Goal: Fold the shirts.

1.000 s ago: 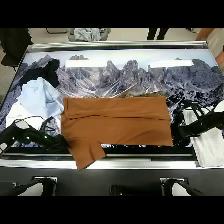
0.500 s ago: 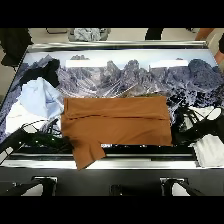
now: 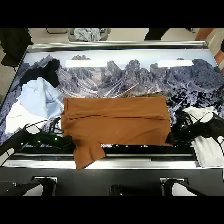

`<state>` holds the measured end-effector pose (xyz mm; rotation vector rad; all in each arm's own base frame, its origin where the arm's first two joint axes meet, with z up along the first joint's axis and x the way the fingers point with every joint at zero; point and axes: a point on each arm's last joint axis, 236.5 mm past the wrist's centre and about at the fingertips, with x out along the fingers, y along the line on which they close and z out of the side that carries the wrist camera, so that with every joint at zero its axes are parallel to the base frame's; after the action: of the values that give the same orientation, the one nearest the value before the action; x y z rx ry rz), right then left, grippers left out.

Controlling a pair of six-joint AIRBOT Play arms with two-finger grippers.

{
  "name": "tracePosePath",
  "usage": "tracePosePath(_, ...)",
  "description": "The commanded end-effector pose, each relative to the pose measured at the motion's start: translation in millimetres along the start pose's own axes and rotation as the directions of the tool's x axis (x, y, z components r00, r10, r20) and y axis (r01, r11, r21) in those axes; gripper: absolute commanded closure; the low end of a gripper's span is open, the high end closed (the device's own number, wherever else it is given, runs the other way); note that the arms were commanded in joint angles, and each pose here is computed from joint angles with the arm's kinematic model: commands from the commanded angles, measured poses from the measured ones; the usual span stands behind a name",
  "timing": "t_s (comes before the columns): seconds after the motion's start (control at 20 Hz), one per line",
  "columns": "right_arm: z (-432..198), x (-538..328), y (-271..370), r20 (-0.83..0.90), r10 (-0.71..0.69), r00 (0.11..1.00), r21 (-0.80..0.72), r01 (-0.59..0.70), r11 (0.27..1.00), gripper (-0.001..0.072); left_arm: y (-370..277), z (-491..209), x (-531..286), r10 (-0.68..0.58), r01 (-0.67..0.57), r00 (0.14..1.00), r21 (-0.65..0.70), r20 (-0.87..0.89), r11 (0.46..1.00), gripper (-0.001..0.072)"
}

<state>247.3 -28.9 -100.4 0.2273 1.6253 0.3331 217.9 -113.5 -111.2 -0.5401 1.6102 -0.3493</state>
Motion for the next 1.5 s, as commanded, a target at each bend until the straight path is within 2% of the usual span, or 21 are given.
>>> tracePosePath(0.0,8,16,10,0.008,0.078,0.997,0.057,-0.079,0.995,0.0339,-3,2,-4,-0.001,0.001,1.0,0.011,0.017,1.0,0.0675)
tracePosePath(0.05,7,18,9,-0.002,0.08,0.997,0.059,-0.079,0.995,0.0609,-3,2,-4,-0.001,0.001,1.0,0.015,0.018,1.0,0.0676)
tracePosePath(0.1,7,17,8,-0.002,0.073,0.997,0.054,-0.073,0.996,0.067,-3,4,-5,-0.001,0.0,1.0,0.027,0.023,1.0,0.0676)
tracePosePath(0.2,12,8,9,0.007,0.071,0.997,-0.032,-0.071,0.997,0.0671,-10,15,-14,-0.003,0.0,0.998,0.06,0.06,0.998,0.0677)
tracePosePath(0.35,34,-30,11,0.093,0.031,0.995,-0.208,-0.011,0.978,0.0672,-44,51,-67,-0.029,-0.015,0.97,0.177,0.242,0.984,0.0679)
tracePosePath(0.6,119,-91,24,0.356,-0.066,0.932,-0.281,0.174,0.944,0.0674,-62,102,-127,0.008,-0.082,0.912,0.164,0.411,0.983,0.0682)
tracePosePath(0.7,169,-107,23,0.451,-0.124,0.884,-0.253,0.26,0.932,0.0674,-55,136,-137,0.017,-0.086,0.898,0.136,0.44,0.987,0.0681)
tracePosePath(0.85,223,-92,18,0.449,-0.105,0.887,-0.211,0.219,0.953,0.0674,-44,195,-137,0.021,-0.079,0.894,0.111,0.448,0.991,0.0681)
tracePosePath(1.0,262,-68,22,0.436,-0.062,0.898,-0.218,0.172,0.961,0.0673,-52,248,-123,-0.034,-0.023,0.905,0.128,0.424,0.991,0.0681)
tracePosePath(1.25,257,-24,9,0.331,-0.056,0.942,-0.166,0.117,0.979,0.067,-26,260,-71,-0.034,0.028,0.961,0.027,0.274,0.999,0.0674)
tracePosePath(1.3,257,-26,9,0.331,-0.06,0.942,-0.168,0.121,0.978,0.0668,-25,260,-69,-0.035,0.03,0.962,0.021,0.271,0.999,0.061)
tracePosePath(1.35,257,-31,8,0.339,-0.061,0.939,-0.166,0.124,0.978,0.0634,-27,260,-71,-0.036,0.03,0.961,0.026,0.274,0.999,0.0424)
tracePosePath(1.4,258,-42,7,0.357,-0.065,0.932,-0.163,0.131,0.978,0.0358,-30,260,-79,-0.041,0.033,0.961,0.035,0.275,0.999,0.0241)
tracePosePath(1.45,257,-54,4,0.375,-0.067,0.925,-0.189,0.147,0.971,0.0104,-35,259,-89,-0.048,0.033,0.96,0.058,0.274,0.998,0.0234)
